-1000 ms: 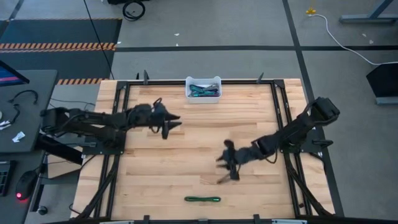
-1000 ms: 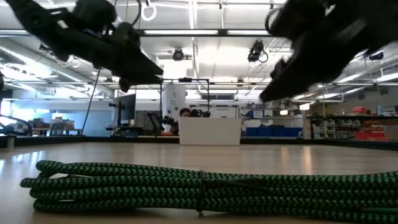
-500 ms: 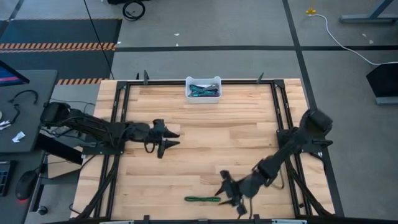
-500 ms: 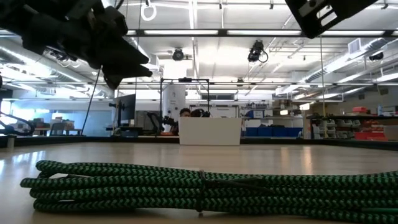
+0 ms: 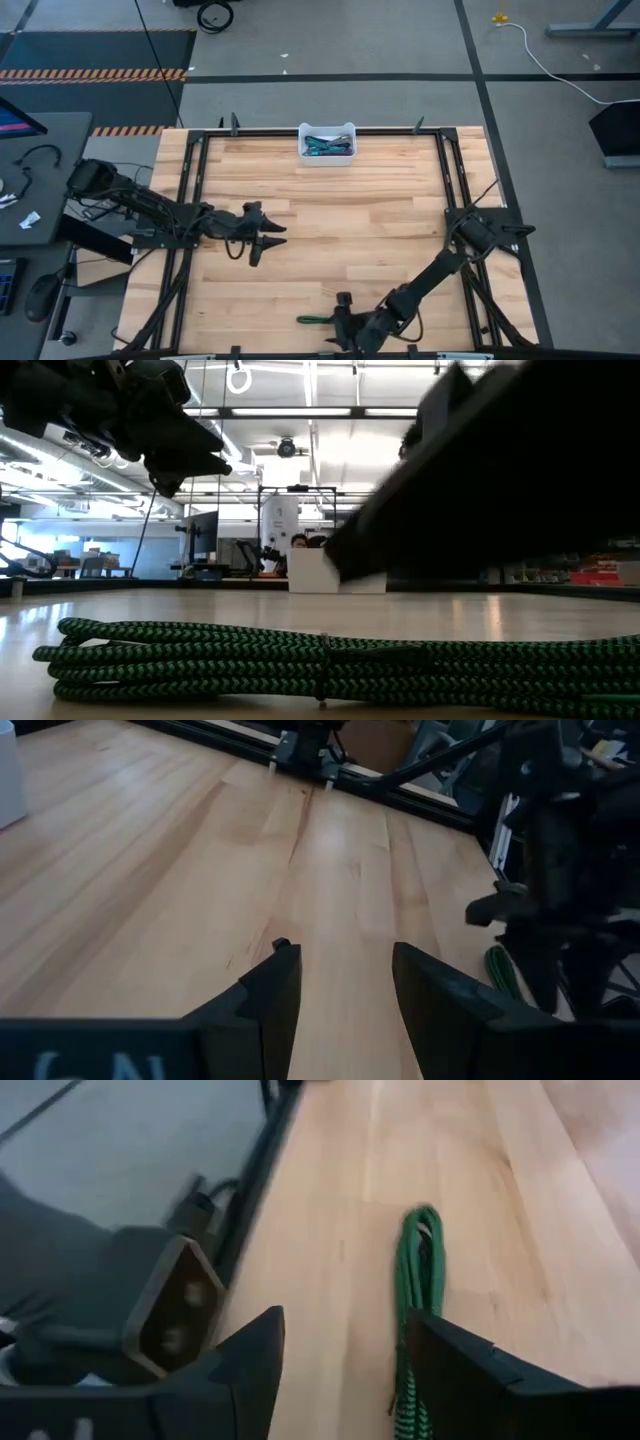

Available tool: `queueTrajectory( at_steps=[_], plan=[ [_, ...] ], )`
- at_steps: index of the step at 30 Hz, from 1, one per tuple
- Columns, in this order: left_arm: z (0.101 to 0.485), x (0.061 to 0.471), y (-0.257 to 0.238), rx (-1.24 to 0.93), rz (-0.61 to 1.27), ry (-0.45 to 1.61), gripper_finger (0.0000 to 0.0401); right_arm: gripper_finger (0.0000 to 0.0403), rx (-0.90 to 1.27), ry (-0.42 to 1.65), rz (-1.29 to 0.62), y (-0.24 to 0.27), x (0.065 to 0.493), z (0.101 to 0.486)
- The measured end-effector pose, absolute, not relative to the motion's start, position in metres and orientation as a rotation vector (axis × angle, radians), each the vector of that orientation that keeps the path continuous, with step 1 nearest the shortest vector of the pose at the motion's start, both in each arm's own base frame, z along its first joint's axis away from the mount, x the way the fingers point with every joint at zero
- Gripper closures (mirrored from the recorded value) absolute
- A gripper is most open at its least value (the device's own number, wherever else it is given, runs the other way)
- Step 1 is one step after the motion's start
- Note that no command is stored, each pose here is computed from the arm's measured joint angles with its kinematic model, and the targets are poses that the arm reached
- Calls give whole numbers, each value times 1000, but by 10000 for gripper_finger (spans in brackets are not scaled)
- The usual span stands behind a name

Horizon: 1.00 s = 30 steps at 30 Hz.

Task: Pick and place USB-C Cables
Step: Put the green charger cable into the white bin

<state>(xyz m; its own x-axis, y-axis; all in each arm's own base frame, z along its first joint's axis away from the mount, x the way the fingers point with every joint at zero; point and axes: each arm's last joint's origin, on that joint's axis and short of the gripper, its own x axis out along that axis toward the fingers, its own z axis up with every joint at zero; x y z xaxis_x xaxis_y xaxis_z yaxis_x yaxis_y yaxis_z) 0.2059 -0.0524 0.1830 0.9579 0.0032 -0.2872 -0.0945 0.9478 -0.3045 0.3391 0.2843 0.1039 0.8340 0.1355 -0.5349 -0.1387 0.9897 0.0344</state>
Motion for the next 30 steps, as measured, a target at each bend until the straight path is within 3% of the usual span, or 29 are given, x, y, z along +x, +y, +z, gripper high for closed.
queueTrajectory(
  at_steps=[5,11,15,24,27,30],
  plan=[
    [183,206,-52,-322,51,287,237,216,45,587,82,278,345,88],
    [183,206,-52,-321,52,288,237,240,0,534,120,275,349,104],
    [183,206,-52,-321,52,289,237,234,30,496,89,273,351,120],
    [182,206,-52,-319,52,294,236,211,15,660,57,254,356,93],
    [182,206,-52,-316,54,302,236,237,-6,686,73,253,356,87],
    [181,206,-52,-314,55,307,237,297,-27,712,82,253,355,85]
  ],
)
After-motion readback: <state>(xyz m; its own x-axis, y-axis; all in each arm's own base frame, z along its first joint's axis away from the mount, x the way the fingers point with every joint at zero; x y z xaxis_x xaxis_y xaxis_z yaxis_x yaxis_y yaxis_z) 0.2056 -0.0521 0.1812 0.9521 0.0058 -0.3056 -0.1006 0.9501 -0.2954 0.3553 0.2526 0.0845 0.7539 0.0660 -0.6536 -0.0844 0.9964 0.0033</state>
